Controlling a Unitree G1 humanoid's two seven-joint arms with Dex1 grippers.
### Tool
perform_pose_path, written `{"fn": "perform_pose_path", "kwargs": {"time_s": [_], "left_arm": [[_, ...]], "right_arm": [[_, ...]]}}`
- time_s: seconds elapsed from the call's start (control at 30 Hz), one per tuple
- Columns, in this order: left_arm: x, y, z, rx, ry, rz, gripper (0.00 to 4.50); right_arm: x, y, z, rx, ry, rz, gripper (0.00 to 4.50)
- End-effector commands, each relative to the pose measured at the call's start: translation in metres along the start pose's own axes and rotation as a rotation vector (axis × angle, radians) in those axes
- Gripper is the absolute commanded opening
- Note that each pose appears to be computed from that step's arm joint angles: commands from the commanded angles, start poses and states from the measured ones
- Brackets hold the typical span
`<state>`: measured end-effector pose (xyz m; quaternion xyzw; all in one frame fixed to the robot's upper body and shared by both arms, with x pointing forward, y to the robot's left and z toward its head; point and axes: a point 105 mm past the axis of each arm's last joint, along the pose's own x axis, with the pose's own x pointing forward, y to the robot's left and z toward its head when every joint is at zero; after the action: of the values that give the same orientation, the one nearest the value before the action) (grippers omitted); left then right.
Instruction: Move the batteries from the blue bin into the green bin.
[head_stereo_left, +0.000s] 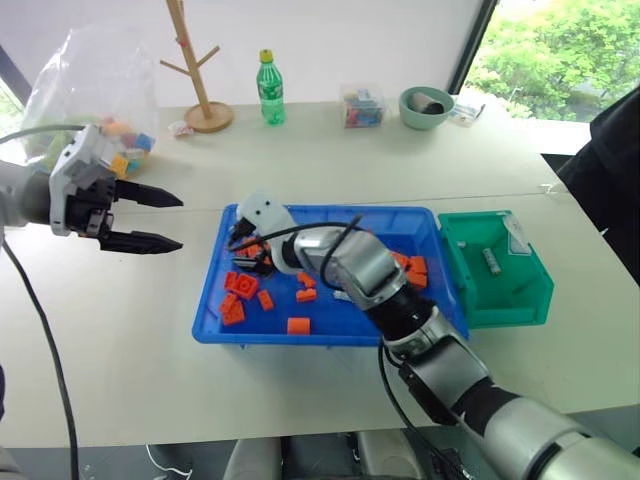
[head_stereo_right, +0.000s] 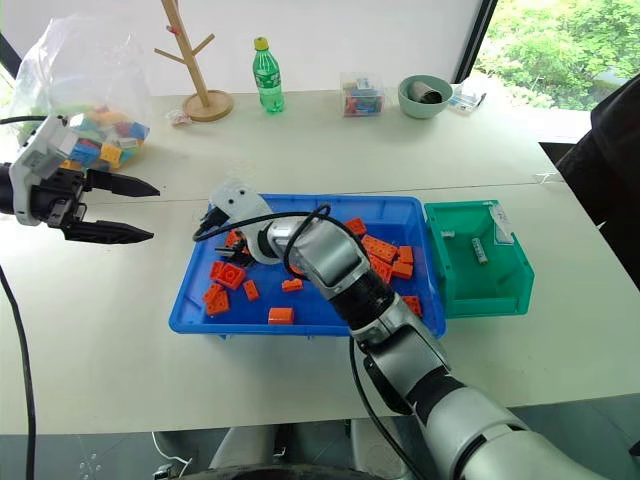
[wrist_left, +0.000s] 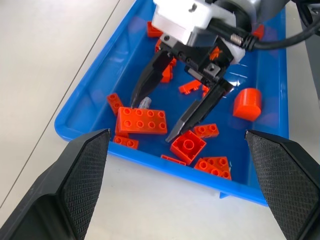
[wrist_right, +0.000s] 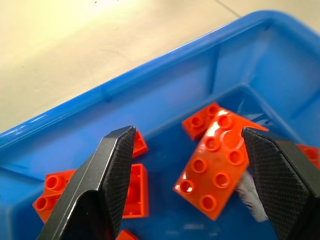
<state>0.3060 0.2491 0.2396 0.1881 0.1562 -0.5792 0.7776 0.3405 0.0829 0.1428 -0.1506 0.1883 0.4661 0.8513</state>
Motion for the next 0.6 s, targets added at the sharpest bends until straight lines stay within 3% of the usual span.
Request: {"fn": "perform_pose_path", "kwargs": {"time_s": [0.03, 0.6], "left_arm": [[-0.005, -0.005, 0.008, 0.033, 0.001, -0.011, 4.5], [-0.006, -0.006, 0.012, 0.048, -0.009, -0.011, 4.5]], "right_arm": [[0.002, -0.002, 0.01, -0.032, -0.041, -0.014, 3.46], [0.004, -0.017, 0.004, -0.026, -0.034, -0.061, 3.46]]}}
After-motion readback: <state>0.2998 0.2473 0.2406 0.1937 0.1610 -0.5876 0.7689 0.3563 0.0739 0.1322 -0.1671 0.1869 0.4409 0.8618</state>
